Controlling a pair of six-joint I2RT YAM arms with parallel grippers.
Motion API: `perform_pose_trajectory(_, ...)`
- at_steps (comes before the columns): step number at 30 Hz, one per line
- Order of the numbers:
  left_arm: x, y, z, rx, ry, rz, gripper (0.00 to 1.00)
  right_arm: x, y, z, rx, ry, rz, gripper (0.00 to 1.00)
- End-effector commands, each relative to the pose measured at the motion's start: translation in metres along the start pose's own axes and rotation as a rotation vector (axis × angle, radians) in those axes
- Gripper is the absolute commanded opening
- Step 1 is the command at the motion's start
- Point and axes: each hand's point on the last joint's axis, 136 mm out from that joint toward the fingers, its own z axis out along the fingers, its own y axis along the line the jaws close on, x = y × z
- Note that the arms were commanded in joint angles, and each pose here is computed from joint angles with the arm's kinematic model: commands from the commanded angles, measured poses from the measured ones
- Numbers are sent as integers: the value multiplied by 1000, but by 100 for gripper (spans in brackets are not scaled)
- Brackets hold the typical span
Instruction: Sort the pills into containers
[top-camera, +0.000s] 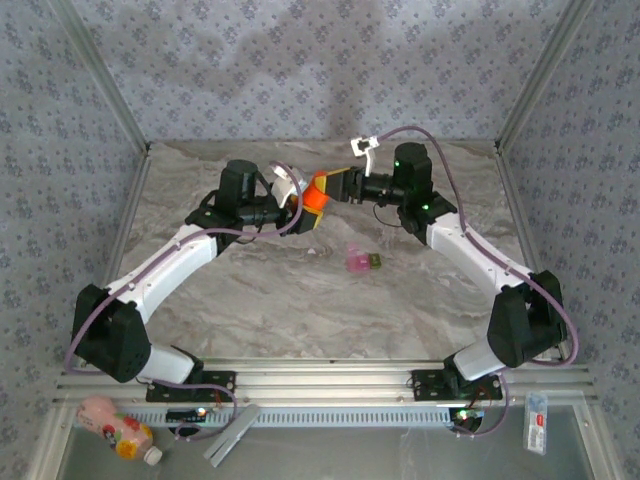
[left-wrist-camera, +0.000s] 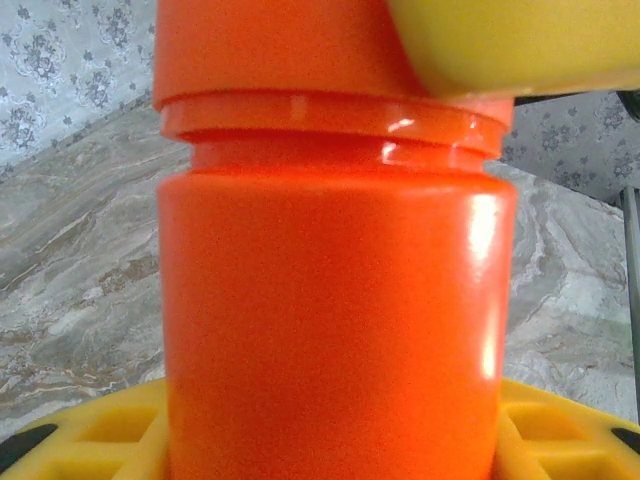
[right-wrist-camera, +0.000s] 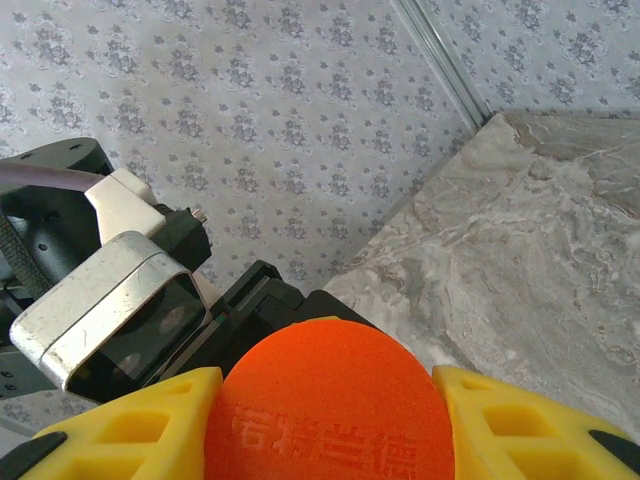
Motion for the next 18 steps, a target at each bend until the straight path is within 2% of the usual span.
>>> perform_pose_trajectory(1,-9,-12,-5,35,-17,25,0,-7,5,-4,-19,-31,-36,40)
perform_pose_trajectory(7,-9,-11,-5,35,-15,26,0,0,-3,-9,22,10,10,38)
perform_pose_trajectory(18,-6,-10,-5,35,-7,25,0,-8,4,-24,-45,78,13,37)
